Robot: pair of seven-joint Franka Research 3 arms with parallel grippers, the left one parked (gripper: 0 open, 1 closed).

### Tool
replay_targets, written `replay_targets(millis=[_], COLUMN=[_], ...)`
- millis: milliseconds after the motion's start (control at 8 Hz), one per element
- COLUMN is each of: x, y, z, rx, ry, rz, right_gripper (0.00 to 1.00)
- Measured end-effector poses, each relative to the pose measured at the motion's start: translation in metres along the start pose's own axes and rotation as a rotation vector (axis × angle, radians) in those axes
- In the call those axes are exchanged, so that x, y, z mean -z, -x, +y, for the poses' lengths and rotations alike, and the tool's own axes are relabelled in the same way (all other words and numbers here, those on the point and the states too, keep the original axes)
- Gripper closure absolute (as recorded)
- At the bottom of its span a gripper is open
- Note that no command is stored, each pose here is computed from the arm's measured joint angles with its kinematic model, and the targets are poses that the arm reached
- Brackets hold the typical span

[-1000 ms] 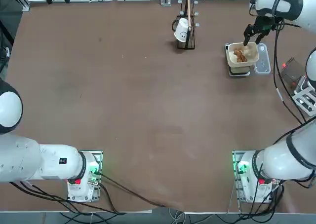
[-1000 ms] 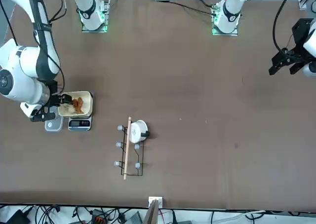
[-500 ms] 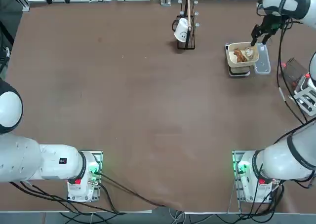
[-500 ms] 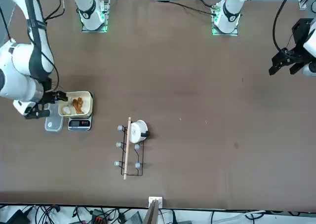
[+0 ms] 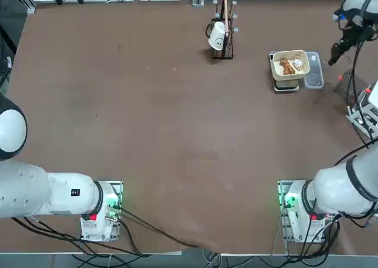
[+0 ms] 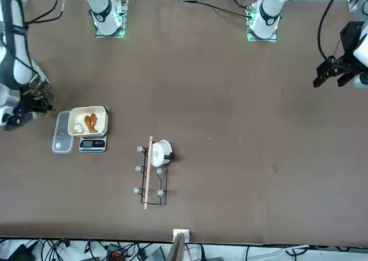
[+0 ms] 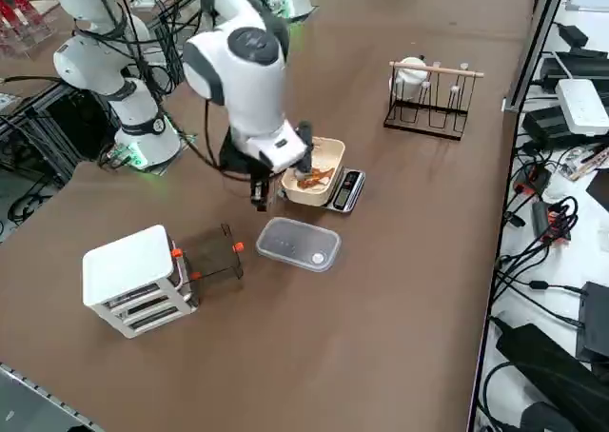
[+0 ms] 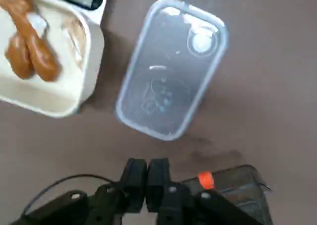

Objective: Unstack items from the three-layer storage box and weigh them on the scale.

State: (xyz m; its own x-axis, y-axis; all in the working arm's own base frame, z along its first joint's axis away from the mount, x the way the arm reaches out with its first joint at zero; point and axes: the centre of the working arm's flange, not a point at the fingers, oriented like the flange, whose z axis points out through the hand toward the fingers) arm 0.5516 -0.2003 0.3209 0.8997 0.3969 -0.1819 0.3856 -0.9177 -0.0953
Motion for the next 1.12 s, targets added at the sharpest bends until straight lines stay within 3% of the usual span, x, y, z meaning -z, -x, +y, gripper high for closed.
replay_targets(millis=[375, 750, 1125], x=[-0.046, -0.068, -0.072], y=[0.013, 0.029, 0.064], z=[-0.002, -0.001, 0.031], rx=[0.102, 0.125, 0.166], ry=[0.097, 0.086, 0.098], rz=[-0.042, -0.063, -0.091], right_gripper=[0.99, 0.99, 0.99])
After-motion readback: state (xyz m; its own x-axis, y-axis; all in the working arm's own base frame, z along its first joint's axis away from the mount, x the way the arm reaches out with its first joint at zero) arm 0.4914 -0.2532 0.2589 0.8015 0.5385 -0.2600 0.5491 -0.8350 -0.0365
